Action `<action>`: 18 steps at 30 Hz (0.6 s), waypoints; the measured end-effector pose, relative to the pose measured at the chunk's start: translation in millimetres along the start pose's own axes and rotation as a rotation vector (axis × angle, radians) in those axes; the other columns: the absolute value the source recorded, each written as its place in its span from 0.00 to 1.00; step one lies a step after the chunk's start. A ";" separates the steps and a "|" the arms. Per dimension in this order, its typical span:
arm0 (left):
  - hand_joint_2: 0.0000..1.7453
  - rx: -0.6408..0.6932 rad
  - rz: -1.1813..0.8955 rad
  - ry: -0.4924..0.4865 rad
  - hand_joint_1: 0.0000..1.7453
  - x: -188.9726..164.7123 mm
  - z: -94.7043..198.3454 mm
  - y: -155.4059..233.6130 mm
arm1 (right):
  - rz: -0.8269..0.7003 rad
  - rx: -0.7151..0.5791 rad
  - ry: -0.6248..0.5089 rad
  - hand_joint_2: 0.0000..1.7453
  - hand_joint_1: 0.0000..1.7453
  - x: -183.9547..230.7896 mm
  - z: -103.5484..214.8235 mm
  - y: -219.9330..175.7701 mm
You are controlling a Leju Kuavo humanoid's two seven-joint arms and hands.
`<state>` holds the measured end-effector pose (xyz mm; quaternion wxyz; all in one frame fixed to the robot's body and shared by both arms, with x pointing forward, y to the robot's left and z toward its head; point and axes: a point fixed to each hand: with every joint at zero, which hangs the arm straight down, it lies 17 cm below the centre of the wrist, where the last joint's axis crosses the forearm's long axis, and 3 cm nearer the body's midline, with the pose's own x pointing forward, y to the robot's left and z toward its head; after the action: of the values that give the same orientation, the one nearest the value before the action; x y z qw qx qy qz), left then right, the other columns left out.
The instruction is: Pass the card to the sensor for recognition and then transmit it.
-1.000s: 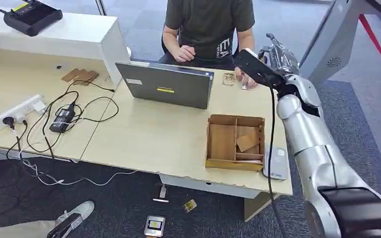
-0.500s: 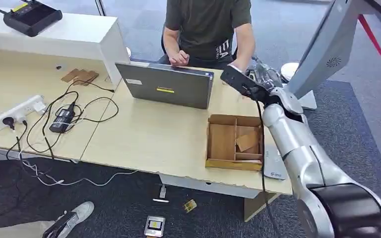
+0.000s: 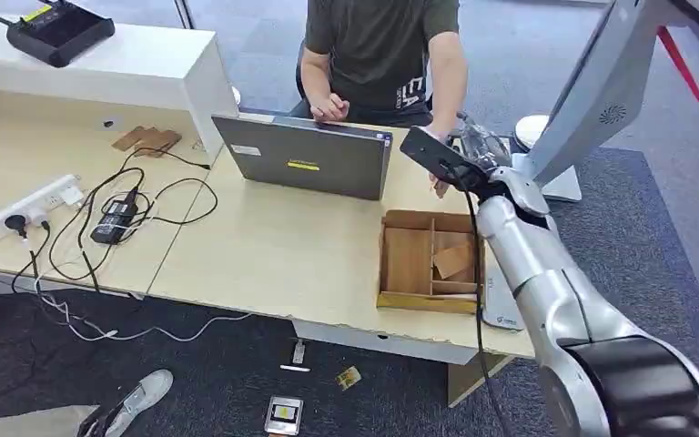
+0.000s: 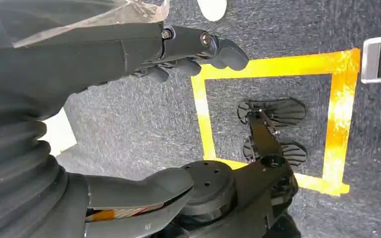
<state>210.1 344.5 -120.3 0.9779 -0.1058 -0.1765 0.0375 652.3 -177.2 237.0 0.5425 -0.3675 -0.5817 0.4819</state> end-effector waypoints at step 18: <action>1.00 -0.019 0.010 0.008 0.00 -3.1 -3.9 -12.7 | -0.361 -0.152 -0.011 1.00 0.00 -67.1 14.5 -42.1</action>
<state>209.0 331.0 -122.2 0.9773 -0.1161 -0.1723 0.0404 651.5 -254.5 259.7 0.5877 -0.2945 -0.6759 0.3332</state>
